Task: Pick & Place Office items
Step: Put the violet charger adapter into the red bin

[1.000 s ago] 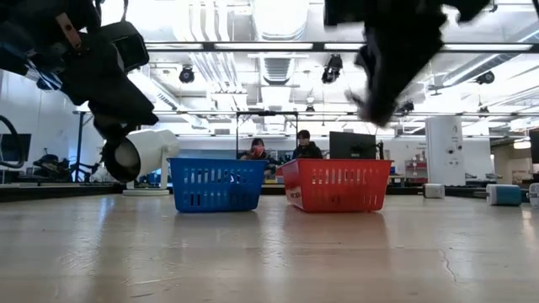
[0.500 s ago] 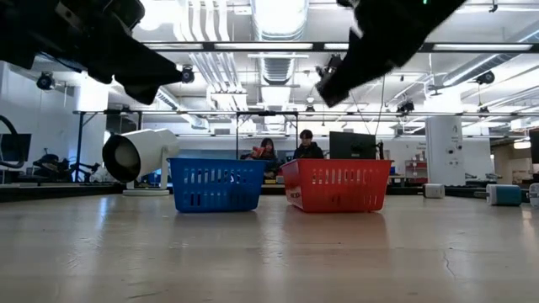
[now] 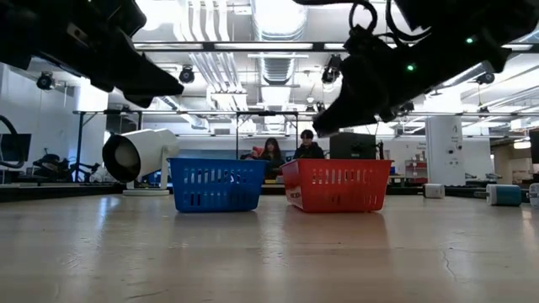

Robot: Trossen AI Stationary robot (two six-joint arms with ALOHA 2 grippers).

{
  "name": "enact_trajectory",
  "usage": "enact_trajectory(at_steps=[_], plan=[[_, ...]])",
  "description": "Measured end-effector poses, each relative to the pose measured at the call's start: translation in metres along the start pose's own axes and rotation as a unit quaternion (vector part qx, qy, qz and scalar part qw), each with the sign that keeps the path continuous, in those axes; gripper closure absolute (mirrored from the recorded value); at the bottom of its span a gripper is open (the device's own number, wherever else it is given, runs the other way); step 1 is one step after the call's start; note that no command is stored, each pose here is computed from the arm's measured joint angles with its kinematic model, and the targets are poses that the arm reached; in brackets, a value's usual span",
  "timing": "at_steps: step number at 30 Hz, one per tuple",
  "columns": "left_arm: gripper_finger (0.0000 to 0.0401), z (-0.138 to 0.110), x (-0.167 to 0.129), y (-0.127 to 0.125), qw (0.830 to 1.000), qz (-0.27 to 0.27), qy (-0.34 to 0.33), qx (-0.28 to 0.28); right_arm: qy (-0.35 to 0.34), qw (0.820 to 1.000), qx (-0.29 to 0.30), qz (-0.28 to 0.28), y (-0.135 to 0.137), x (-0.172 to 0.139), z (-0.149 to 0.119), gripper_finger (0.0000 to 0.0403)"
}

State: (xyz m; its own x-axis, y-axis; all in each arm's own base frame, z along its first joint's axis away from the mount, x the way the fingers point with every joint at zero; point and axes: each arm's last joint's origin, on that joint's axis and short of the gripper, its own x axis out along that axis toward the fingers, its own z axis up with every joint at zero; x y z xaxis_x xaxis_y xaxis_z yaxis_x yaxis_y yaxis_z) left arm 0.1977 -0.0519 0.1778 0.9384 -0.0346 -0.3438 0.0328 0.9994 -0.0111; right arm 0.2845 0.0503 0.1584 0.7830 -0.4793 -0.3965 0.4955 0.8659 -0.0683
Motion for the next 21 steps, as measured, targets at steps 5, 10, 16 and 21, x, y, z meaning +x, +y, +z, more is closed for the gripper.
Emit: enact_trajectory(at_steps=[5, 10, 16, 21], plan=[[0.0307, -0.001, 0.000, 0.001, 1.000, 0.017, 0.002, 0.001, -0.036, 0.999, 0.018, 0.003, 0.001, 0.003, 0.015, 0.0277], [0.0307, -0.003, 0.000, 0.002, 0.999, 0.030, 0.012, 0.003, -0.033, 0.999, 0.032, 0.010, 0.004, 0.004, 0.022, 0.0277], [0.0307, -0.004, 0.000, 0.002, 0.999, 0.034, 0.015, -0.013, -0.003, 0.996, 0.075, 0.043, 0.004, 0.005, 0.017, 0.0277], [0.0307, -0.003, 0.000, 0.003, 0.998, 0.042, 0.013, -0.033, 0.054, 0.990, 0.108, 0.071, 0.003, 0.009, 0.020, 0.0277]])
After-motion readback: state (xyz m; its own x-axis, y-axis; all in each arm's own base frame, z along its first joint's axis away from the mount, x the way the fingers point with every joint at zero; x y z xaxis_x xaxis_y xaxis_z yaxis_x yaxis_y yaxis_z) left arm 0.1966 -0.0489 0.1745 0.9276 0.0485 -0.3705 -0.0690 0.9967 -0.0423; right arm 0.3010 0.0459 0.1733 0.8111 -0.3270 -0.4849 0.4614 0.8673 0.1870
